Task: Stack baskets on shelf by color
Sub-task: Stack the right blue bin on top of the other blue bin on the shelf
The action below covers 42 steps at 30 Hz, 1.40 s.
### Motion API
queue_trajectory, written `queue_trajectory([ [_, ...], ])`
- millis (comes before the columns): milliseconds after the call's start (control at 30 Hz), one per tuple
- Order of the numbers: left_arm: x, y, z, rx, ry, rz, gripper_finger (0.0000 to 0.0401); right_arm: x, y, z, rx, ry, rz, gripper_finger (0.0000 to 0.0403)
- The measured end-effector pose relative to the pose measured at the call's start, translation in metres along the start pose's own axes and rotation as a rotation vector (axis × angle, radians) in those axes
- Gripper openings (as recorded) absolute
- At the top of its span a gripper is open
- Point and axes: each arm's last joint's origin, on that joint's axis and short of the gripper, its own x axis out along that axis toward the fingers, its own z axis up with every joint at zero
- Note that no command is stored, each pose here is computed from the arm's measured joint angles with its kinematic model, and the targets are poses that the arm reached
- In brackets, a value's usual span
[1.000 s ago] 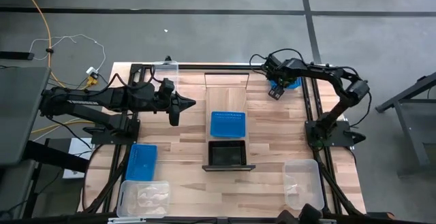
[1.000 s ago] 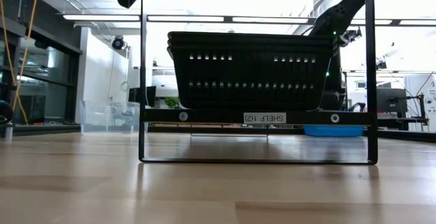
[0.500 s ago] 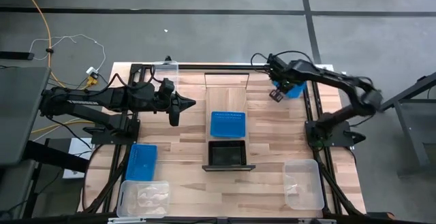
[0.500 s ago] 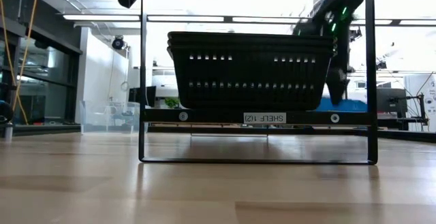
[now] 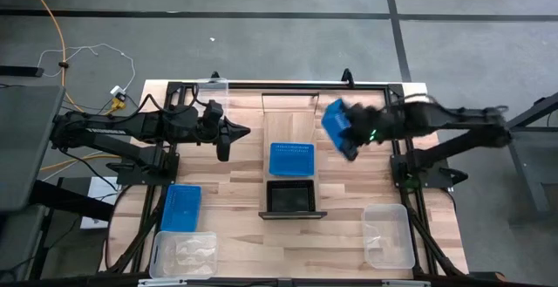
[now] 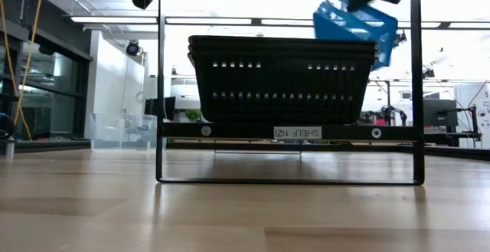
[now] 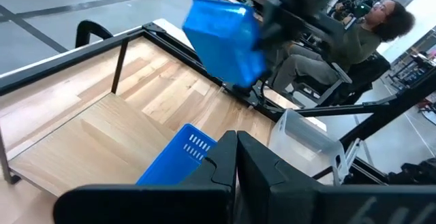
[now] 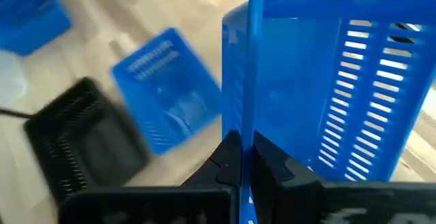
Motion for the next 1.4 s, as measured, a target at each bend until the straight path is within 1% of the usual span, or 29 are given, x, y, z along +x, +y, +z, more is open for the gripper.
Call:
queue_trajectory([
  [67, 0.0, 0.0, 0.0, 0.013, -0.007, 0.012, 0.0, 0.009, 0.024, 0.004, -0.047, 0.018, 0.007, 0.0001],
  [167, 0.0, 0.001, 0.001, 0.032, -0.01, 0.018, 0.0, 0.03, 0.056, 0.014, -0.137, 0.067, 0.013, 0.0001],
  [267, -0.002, 0.002, 0.002, 0.043, -0.002, -0.008, 0.0, 0.053, 0.085, 0.026, -0.225, 0.101, 0.024, 0.0001],
  [367, -0.008, 0.003, 0.006, 0.035, -0.004, -0.051, 0.0, 0.073, 0.109, 0.04, -0.31, 0.117, 0.039, 0.0],
  [433, -0.012, 0.004, 0.008, 0.031, -0.021, -0.057, 0.0, 0.084, 0.122, 0.049, -0.357, 0.127, 0.044, 0.0],
  [533, -0.02, 0.004, 0.011, 0.027, -0.047, -0.06, 0.0, 0.102, 0.136, 0.055, -0.416, 0.174, 0.018, 0.0],
  [667, -0.027, 0.005, 0.014, 0.022, -0.079, -0.058, 0.0, 0.122, 0.147, 0.056, -0.467, 0.272, -0.052, 0.0],
  [800, -0.031, 0.005, 0.015, 0.019, -0.092, -0.062, 0.0, 0.136, 0.153, 0.051, -0.513, 0.346, -0.109, 0.0],
  [1000, -0.031, 0.005, 0.015, 0.021, -0.088, -0.06, 0.0, 0.146, 0.159, 0.043, -0.54, 0.377, -0.112, 0.0],
  [1167, -0.031, 0.006, 0.014, 0.033, -0.076, -0.051, 0.0, 0.146, 0.159, 0.042, -0.547, 0.379, -0.118, 0.0],
  [1400, -0.031, 0.006, 0.013, 0.034, -0.073, -0.048, 0.0, 0.145, 0.157, 0.04, -0.555, 0.424, -0.101, 0.0],
])
